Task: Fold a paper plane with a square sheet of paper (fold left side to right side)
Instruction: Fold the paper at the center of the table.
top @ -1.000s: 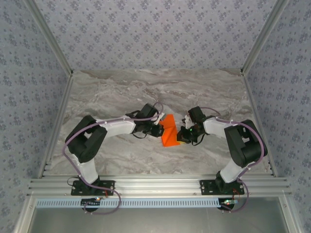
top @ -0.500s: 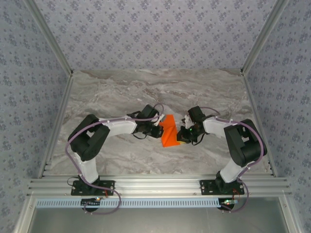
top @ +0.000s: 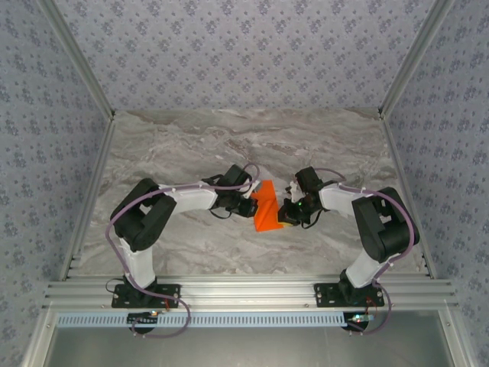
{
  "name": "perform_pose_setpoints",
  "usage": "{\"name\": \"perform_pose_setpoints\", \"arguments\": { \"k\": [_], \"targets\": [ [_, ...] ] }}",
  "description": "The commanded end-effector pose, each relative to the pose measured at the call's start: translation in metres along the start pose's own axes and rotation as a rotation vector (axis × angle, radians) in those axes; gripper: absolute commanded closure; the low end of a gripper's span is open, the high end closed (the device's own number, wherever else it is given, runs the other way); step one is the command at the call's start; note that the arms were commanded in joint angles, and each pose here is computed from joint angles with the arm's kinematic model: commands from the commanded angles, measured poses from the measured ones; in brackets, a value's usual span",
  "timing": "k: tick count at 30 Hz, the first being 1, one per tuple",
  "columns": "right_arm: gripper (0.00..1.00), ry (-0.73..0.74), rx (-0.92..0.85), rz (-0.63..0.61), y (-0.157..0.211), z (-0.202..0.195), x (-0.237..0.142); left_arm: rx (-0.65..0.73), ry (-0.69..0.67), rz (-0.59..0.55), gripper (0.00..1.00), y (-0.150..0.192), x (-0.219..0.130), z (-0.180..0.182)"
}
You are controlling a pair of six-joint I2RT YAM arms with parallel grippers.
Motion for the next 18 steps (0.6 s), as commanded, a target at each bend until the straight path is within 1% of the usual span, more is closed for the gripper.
{"name": "perform_pose_setpoints", "arguments": {
  "k": [1,18],
  "targets": [
    [0.93,0.059,0.016,0.062,0.0089,-0.008,0.0075,0.016,-0.012,0.002,1.0,-0.0057,0.0019,0.0008],
    [0.92,0.06,0.013,0.063,0.0089,-0.0081,0.008,0.022,-0.023,0.034,1.0,-0.0032,0.0074,0.0035]
  ]
}}
Point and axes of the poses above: each hand's point on the last joint's axis, 136 mm out from that joint toward the fingers, its own x axis out along the fingers, its own z axis along the line the jaws close on, y = z × x, the point moved 8 cm from there along -x, back along the fingers, and after that the axes turned 8 degrees about -x, right-handed, at the moved point
